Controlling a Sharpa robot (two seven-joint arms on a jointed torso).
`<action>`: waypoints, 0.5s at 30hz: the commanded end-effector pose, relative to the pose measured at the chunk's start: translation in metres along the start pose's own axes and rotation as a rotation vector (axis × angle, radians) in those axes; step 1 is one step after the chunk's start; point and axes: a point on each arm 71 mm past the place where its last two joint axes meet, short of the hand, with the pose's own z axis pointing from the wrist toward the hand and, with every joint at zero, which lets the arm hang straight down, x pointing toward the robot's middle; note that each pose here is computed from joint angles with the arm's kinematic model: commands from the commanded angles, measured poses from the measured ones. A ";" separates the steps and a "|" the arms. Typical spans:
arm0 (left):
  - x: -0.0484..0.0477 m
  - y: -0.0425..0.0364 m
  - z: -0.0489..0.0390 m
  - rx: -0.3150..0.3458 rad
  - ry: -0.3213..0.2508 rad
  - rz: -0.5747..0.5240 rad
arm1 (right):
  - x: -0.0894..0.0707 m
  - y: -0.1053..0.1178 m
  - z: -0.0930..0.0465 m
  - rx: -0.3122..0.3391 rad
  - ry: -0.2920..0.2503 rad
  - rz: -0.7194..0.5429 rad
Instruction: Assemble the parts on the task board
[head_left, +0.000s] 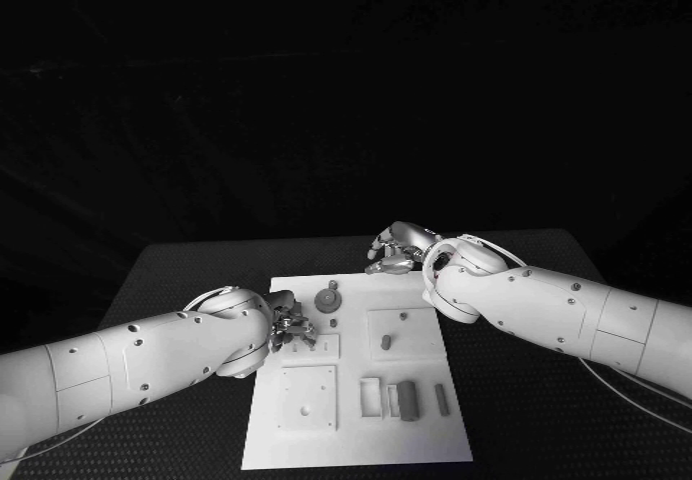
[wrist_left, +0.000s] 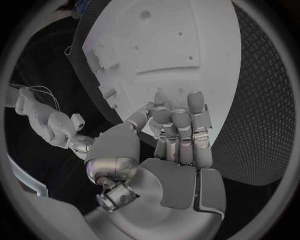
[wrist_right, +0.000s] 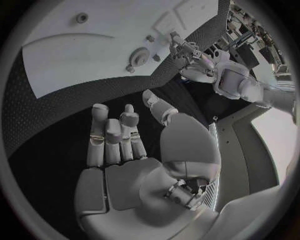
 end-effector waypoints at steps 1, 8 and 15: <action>0.0013 -0.0022 0.0003 0.008 0.013 0.016 | 0.000 0.001 0.000 -0.008 0.010 -0.002; 0.0011 -0.0038 0.0015 0.010 0.005 0.026 | 0.000 0.000 0.000 -0.006 0.011 -0.001; 0.0012 -0.0031 0.0025 0.006 0.012 0.032 | 0.000 0.000 0.000 -0.006 0.013 -0.001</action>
